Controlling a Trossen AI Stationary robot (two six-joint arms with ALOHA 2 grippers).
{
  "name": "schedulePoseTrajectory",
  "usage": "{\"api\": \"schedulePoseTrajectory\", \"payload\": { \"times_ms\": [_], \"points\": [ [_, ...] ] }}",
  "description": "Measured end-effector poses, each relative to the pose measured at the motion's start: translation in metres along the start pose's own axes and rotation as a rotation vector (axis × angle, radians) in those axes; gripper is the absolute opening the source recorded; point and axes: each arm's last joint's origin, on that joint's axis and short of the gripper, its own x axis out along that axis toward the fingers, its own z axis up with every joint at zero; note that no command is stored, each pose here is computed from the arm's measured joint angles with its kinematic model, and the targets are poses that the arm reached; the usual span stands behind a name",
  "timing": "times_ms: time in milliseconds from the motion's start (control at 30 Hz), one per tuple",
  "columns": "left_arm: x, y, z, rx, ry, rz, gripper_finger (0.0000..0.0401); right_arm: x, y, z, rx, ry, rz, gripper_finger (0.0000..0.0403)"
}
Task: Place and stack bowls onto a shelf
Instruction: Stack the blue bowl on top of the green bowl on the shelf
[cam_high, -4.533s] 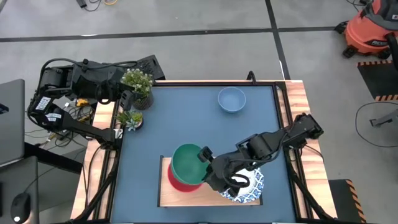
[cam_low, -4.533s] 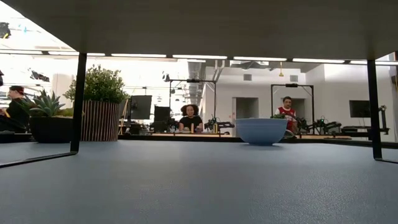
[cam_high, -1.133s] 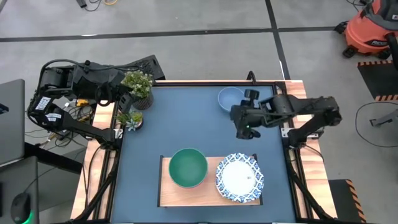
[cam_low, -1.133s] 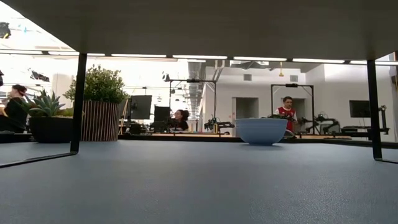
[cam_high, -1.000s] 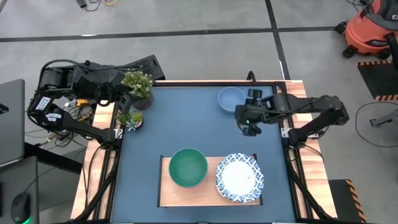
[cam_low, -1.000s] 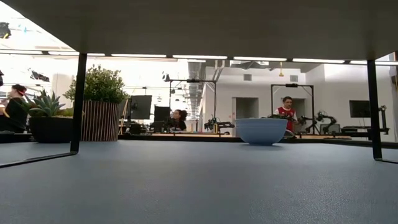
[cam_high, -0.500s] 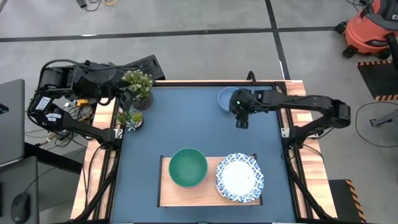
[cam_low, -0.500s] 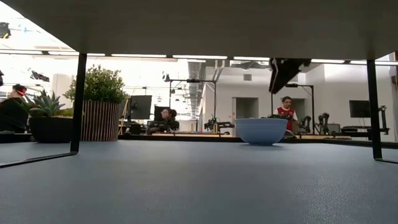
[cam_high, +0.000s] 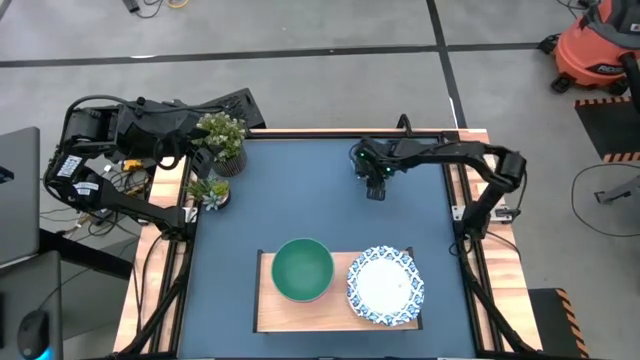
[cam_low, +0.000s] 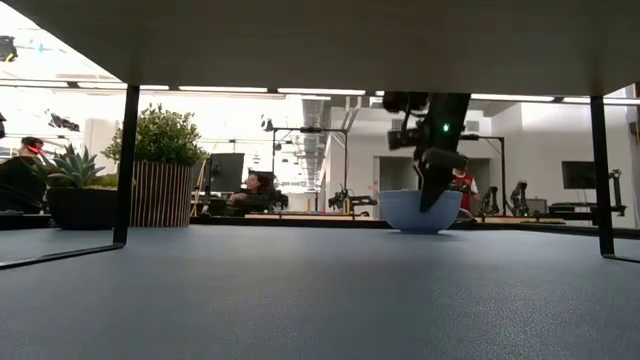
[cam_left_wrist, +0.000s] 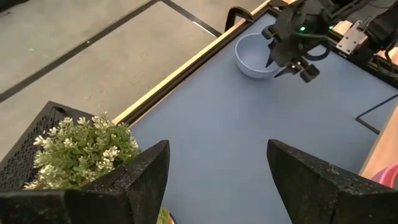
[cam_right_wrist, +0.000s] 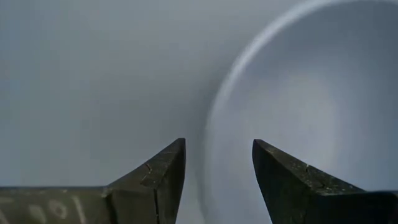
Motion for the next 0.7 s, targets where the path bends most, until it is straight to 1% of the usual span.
{"api": "schedulePoseTrajectory", "payload": {
  "times_ms": [100, 167, 267, 367, 400, 533, 633, 700],
  "points": [
    [0.0, 0.0, 0.0, 0.0, 0.0, 0.002, 0.0254, 0.008, -0.001, -0.001, 0.004, 0.025, 0.003, 0.0199],
    [0.0, 0.0, 0.0, 0.001, 0.0, 0.003, 0.0254, 0.008, -0.001, -0.001, 0.001, 0.025, 0.004, 0.0175],
    [0.0, 0.0, 0.0, 0.001, 0.0, 0.003, 0.0254, 0.003, 0.001, 0.0, -0.007, 0.017, -0.019, 0.0116],
    [0.0, 0.0, 0.0, 0.001, 0.001, 0.003, 0.0254, -0.009, 0.002, 0.0, -0.008, 0.003, -0.051, 0.0035],
    [0.0, 0.0, 0.0, 0.001, 0.001, 0.003, 0.0254, -0.015, 0.003, 0.0, -0.015, -0.001, -0.054, 0.0024],
    [0.0, 0.0, 0.0, 0.0, 0.0, 0.002, 0.0254, -0.045, 0.006, 0.008, 0.0, -0.075, -0.077, 0.0023],
    [0.0, 0.0, 0.0, -0.001, 0.0, 0.002, 0.0254, -0.082, 0.011, 0.019, -0.004, -0.171, -0.094, 0.0023],
    [0.0, 0.0, 0.0, -0.01, 0.0, 0.002, 0.0254, -0.112, 0.019, 0.028, -0.019, -0.266, -0.084, 0.0023]
  ]
}}
